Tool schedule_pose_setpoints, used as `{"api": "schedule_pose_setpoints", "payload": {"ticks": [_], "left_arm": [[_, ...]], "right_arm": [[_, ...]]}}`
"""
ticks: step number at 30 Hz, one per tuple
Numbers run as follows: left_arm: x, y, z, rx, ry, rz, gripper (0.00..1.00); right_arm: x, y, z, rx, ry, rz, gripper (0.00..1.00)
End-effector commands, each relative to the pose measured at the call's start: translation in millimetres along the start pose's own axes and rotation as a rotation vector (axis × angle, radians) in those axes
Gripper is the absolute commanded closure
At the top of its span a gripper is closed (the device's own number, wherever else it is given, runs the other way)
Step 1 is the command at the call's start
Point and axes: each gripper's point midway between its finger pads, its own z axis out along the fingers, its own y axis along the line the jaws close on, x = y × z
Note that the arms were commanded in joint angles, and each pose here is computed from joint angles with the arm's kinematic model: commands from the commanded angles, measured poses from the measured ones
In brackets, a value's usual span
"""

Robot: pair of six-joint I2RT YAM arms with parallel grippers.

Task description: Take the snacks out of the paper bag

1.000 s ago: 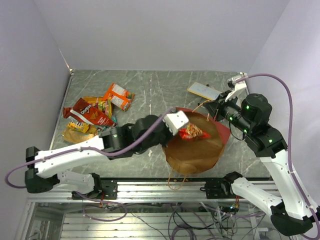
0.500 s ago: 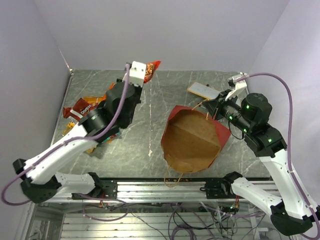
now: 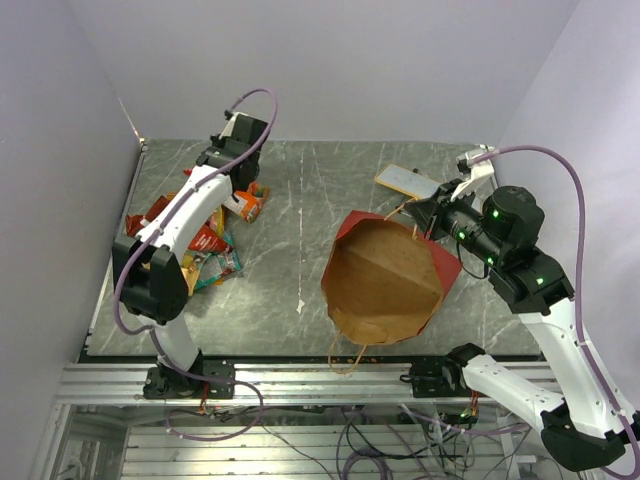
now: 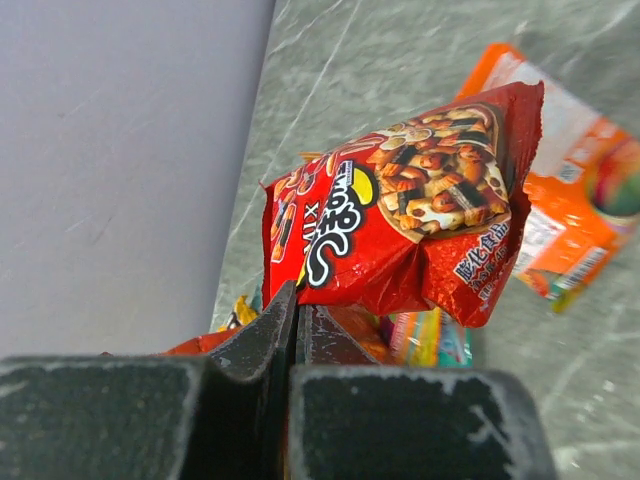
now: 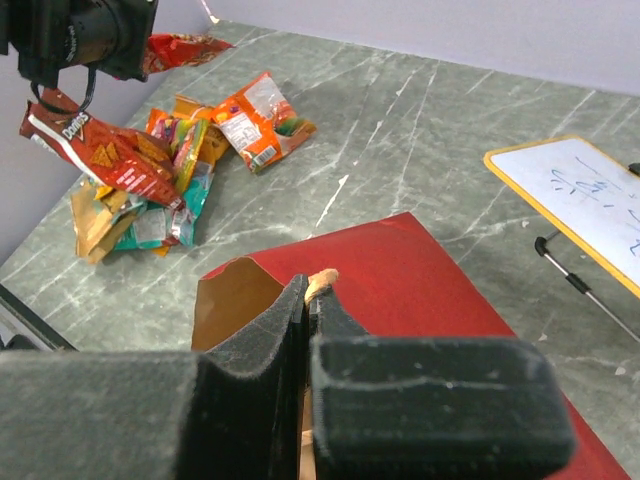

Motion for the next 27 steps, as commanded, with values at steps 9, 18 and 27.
{"api": "schedule_pose_setpoints", "payload": {"ticks": [9, 18, 27], "left_arm": [[57.2, -26.0, 60.2, -0.008, 0.231, 0.159, 0.93], [79.4, -28.9, 54.5, 0.025, 0.274, 0.133, 0.63], [41.4, -26.7, 17.9, 0.191, 0.215, -0.052, 0.32]], "right_arm": [[-10.8, 1.3, -12.1, 0.002, -0.036, -0.026, 1.0], [-13.6, 10.6, -5.4, -0.059, -0.033, -0.058, 1.0], [-34.2, 54.0, 5.5, -0.292, -0.031, -0.029, 1.0]]}}
